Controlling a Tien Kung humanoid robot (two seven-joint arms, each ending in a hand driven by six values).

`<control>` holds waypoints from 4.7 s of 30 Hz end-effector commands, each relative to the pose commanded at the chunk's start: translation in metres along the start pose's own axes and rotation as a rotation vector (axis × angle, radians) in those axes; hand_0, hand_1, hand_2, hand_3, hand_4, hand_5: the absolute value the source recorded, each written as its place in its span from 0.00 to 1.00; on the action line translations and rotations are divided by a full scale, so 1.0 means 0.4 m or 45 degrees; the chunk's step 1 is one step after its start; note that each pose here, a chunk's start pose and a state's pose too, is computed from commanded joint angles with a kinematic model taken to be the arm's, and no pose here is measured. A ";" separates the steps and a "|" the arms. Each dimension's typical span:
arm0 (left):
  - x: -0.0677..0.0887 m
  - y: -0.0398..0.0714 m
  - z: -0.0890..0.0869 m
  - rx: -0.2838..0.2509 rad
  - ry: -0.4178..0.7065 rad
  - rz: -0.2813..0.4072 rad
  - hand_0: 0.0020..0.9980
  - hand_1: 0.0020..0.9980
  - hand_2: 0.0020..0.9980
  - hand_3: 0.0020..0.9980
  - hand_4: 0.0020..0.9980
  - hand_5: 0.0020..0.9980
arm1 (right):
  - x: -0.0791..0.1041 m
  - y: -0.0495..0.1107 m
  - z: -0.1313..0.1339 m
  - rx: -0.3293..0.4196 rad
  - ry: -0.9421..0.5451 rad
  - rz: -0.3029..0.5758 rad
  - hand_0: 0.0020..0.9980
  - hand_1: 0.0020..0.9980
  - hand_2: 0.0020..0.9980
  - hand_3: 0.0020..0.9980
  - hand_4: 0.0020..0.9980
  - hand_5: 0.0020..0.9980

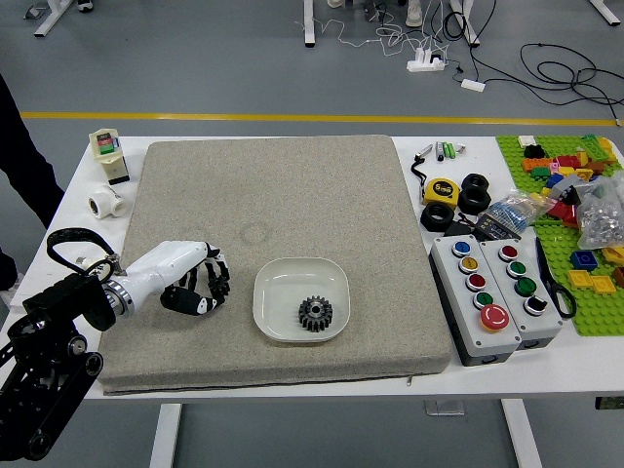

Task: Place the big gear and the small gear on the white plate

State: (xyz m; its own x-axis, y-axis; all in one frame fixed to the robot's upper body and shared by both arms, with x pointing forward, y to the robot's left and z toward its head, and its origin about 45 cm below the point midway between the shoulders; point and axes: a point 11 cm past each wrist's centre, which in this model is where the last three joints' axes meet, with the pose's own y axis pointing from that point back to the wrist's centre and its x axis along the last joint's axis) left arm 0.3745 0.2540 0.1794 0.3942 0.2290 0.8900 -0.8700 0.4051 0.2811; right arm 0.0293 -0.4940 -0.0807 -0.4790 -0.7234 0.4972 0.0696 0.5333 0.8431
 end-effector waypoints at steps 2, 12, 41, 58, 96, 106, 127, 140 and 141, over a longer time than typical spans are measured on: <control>0.009 0.000 0.013 -0.016 -0.010 0.018 0.21 0.24 0.34 0.52 0.59 0.00 | 0.000 0.000 0.000 0.000 0.000 0.000 0.61 0.61 0.69 0.57 0.77 0.74; 0.064 -0.037 0.147 -0.196 -0.070 0.143 0.22 0.24 0.34 0.51 0.59 0.00 | 0.000 0.000 0.000 0.000 0.002 0.000 0.61 0.61 0.69 0.57 0.77 0.73; 0.034 -0.108 0.209 -0.271 -0.074 0.247 0.86 0.98 1.00 0.80 1.00 0.25 | 0.000 -0.001 0.010 -0.008 0.009 0.005 0.61 0.61 0.69 0.57 0.77 0.74; 0.119 -0.003 0.008 0.090 0.351 0.695 0.71 0.78 0.85 0.62 0.76 0.30 | 0.003 -0.001 0.008 -0.003 0.003 0.004 0.61 0.61 0.70 0.57 0.77 0.73; 0.043 0.058 -0.111 0.017 1.785 0.756 0.82 0.84 0.91 0.87 0.83 0.78 | 0.000 0.000 0.007 -0.004 -0.005 0.004 0.61 0.61 0.70 0.57 0.77 0.74; 0.031 0.069 -0.126 0.039 1.769 0.754 0.83 0.84 0.91 0.86 0.83 0.79 | 0.002 -0.001 0.016 -0.013 0.003 0.006 0.61 0.61 0.70 0.57 0.77 0.74; 0.024 0.068 -0.121 0.030 1.777 0.725 0.83 0.84 0.92 0.86 0.83 0.79 | 0.003 -0.002 0.018 -0.016 0.008 0.005 0.61 0.61 0.70 0.57 0.77 0.74; 0.026 0.069 -0.127 0.038 1.777 0.734 0.84 0.84 0.92 0.87 0.83 0.79 | 0.000 -0.001 0.013 -0.012 0.005 0.002 0.61 0.61 0.70 0.57 0.77 0.74; 0.026 0.069 -0.127 0.039 1.778 0.734 0.84 0.85 0.92 0.87 0.83 0.80 | 0.000 -0.001 0.013 -0.012 0.005 0.002 0.61 0.61 0.70 0.57 0.77 0.74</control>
State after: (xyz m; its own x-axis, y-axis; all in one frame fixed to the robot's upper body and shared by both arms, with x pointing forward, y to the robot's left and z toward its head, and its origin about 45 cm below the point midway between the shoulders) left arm 0.3696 0.3126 0.1783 -0.0518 0.9853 -0.1628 -0.9980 -0.0451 0.0450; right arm 0.0247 -0.4920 -0.0821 -0.4755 -0.7243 0.4993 0.0786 0.5303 0.8442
